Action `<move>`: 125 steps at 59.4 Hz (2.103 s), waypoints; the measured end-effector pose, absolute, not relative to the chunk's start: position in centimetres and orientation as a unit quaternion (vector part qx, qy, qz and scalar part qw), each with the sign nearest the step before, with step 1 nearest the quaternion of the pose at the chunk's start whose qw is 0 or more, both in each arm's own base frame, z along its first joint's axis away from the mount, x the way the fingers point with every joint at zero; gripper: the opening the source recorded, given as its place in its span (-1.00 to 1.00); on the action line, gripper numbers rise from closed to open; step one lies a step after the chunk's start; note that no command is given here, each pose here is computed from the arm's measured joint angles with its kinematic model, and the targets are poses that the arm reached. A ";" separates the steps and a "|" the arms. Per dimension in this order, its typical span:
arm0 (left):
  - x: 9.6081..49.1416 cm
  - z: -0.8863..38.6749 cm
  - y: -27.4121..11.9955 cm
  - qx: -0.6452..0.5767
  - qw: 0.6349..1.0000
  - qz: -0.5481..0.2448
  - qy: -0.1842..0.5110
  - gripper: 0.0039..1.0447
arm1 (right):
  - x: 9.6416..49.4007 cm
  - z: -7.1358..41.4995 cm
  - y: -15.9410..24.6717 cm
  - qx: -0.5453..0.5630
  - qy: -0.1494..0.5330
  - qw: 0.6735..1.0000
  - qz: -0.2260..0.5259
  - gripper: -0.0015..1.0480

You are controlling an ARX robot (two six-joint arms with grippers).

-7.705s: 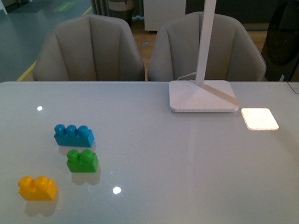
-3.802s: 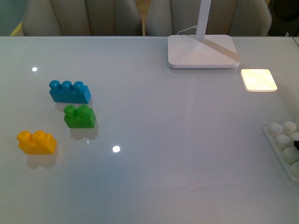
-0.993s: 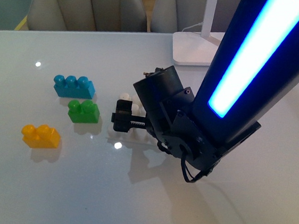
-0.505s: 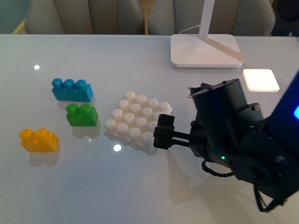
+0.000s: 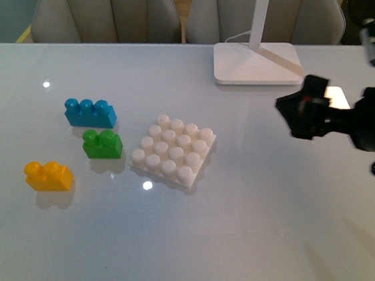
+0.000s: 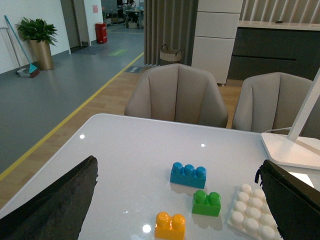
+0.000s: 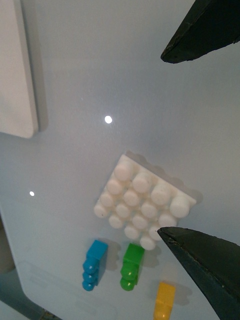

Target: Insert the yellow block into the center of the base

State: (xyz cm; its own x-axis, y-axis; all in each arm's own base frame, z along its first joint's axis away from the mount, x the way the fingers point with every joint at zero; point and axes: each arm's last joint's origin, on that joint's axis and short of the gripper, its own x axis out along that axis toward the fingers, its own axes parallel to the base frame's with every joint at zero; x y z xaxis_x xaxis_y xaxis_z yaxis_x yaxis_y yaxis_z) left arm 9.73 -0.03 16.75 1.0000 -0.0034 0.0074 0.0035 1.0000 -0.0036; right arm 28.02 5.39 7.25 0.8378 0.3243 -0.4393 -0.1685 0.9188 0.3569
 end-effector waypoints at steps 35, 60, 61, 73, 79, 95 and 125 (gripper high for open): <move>9.7 16.8 0.0 -0.002 1.000 -0.002 -0.004 0.86 | 16.4 16.1 0.0 0.005 0.009 1.000 0.001 -0.96; 9.7 16.8 0.0 -0.002 1.000 -0.002 -0.004 0.86 | 13.9 16.6 0.0 0.003 0.002 1.000 0.001 -0.96; 9.7 16.8 0.0 -0.002 1.000 -0.002 -0.004 0.86 | 13.8 16.6 0.0 0.003 0.002 1.000 0.001 -0.96; 9.7 16.8 0.0 -0.002 1.000 -0.002 -0.004 0.86 | 12.9 16.9 0.0 0.003 -0.004 1.000 0.001 -0.96; 9.7 16.8 0.0 -0.002 1.000 -0.002 -0.004 0.86 | 12.6 17.0 0.0 0.003 -0.005 1.000 0.001 -0.96; 9.7 16.8 0.0 -0.002 1.000 -0.002 -0.004 0.86 | 11.5 17.1 0.0 0.003 -0.007 1.000 0.001 -0.96; 9.7 16.8 0.0 -0.002 1.000 -0.002 -0.004 0.86 | 9.7 16.8 0.0 0.003 -0.004 1.000 0.000 -0.96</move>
State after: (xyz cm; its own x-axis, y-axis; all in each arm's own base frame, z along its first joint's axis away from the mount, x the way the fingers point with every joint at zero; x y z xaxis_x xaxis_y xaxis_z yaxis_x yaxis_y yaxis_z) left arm 9.72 -0.03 16.75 1.0000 -0.0034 0.0082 0.0035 1.0000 -0.0040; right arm 9.75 0.01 16.77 1.0000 0.0008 0.0078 -0.0008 1.0000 0.0059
